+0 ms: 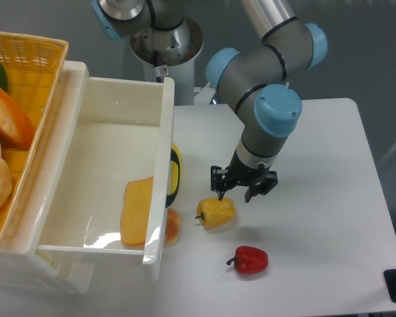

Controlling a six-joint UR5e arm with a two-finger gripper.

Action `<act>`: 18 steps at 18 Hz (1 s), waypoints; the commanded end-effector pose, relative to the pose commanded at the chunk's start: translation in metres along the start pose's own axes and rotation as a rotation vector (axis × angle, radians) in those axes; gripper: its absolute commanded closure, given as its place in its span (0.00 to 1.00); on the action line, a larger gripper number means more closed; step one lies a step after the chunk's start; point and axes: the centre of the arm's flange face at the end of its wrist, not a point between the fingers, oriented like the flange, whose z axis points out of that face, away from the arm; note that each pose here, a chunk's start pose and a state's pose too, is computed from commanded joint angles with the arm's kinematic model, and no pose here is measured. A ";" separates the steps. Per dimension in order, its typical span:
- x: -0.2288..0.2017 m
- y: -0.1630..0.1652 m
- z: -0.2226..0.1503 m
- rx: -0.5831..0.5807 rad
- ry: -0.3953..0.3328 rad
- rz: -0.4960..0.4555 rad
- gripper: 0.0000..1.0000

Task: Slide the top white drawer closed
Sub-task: 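Lower the gripper and bring it against the drawer's front panel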

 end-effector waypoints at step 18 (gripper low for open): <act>0.056 0.010 -0.035 0.034 0.313 -0.012 1.00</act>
